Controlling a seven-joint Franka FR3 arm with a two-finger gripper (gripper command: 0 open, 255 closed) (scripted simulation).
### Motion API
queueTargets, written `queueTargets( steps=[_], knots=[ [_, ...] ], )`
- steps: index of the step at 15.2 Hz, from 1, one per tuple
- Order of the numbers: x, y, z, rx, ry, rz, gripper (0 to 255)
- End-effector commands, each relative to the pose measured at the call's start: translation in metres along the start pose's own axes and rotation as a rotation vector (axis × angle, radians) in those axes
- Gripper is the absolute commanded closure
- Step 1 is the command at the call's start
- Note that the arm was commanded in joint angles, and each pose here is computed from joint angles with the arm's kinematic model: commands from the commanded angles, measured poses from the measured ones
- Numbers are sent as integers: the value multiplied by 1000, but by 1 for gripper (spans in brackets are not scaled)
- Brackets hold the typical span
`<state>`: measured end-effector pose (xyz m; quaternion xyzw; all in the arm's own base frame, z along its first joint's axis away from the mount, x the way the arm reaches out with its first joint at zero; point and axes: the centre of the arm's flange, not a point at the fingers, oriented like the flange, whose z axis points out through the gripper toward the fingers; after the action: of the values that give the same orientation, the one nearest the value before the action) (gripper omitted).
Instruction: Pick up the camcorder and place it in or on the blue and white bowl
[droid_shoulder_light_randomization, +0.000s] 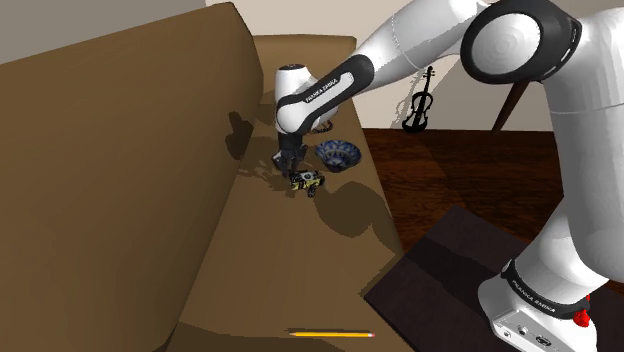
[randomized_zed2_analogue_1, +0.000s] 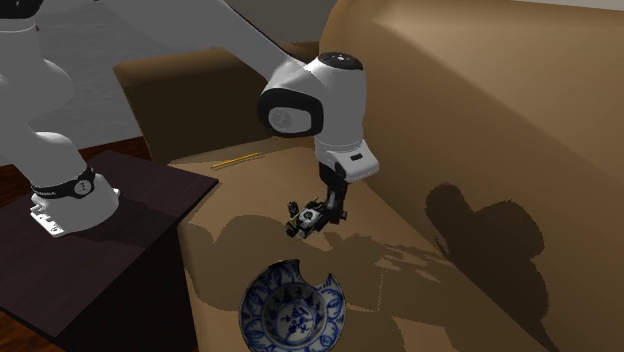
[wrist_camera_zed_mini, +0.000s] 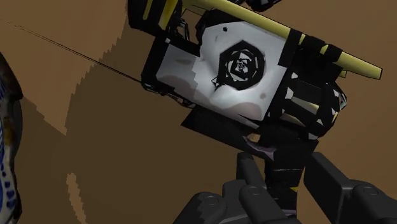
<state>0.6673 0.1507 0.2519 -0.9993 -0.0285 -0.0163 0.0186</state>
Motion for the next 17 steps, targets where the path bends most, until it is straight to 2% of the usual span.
queueTargets(
  steps=[1, 17],
  knots=[
    [0, 0, -11, 0, 0, 0, 255],
    [3, -3, -95, 0, 0, 0, 255]
  ],
)
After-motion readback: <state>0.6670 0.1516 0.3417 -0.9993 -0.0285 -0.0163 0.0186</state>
